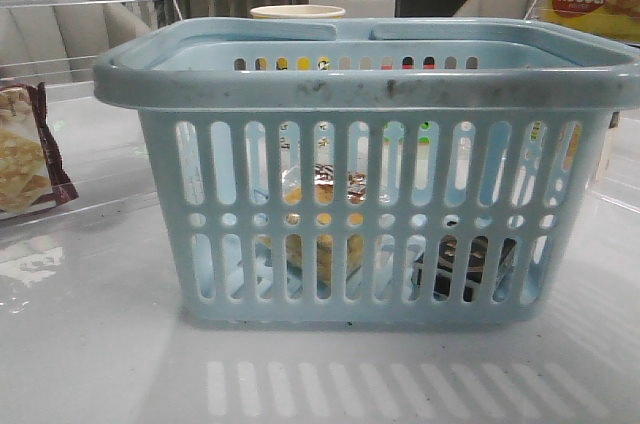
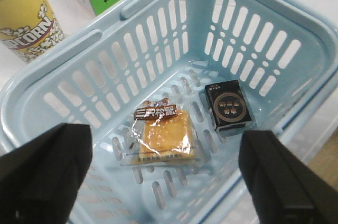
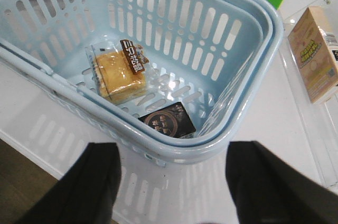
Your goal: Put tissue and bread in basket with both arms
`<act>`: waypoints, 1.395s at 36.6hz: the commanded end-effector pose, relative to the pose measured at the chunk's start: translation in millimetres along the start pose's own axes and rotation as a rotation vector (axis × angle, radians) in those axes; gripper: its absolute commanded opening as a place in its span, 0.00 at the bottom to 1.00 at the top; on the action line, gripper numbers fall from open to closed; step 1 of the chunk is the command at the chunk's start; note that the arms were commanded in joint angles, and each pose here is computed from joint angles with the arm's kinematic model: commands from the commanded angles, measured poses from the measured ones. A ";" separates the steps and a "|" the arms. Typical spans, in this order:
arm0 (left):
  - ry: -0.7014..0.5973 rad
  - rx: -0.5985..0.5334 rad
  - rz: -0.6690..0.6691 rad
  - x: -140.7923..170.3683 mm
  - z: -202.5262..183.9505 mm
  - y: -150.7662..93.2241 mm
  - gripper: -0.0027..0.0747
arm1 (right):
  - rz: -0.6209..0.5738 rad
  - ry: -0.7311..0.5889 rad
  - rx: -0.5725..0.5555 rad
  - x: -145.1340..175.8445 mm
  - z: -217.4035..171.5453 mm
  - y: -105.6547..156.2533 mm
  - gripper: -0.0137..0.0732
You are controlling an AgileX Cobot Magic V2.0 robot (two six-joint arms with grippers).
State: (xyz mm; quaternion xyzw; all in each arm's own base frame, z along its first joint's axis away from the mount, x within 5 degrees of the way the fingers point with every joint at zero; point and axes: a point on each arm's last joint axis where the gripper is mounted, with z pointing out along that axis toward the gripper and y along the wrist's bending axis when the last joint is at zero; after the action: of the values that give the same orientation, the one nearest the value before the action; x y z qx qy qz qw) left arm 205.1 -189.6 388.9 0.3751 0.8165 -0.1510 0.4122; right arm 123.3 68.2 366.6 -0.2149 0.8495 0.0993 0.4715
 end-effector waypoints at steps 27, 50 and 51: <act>-0.230 -0.047 -0.080 138.3 -130.1 -17.3 0.83 | -0.035 -0.012 0.011 -4.6 -6.1 -1.5 0.75; -0.199 -0.045 -0.078 143.3 -123.6 -17.6 0.33 | -0.075 0.059 -0.109 2.2 -6.8 9.1 0.23; -0.199 -0.045 -0.078 143.3 -123.6 -17.6 0.29 | -0.075 0.059 -0.109 2.2 -6.8 9.1 0.21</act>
State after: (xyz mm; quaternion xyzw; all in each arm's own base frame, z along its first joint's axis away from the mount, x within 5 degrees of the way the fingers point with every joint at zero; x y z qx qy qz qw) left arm 66.9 -60.3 338.7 0.3247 0.8082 -0.1692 0.4613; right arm 111.1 71.8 355.0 -0.2775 0.8688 0.1106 0.3949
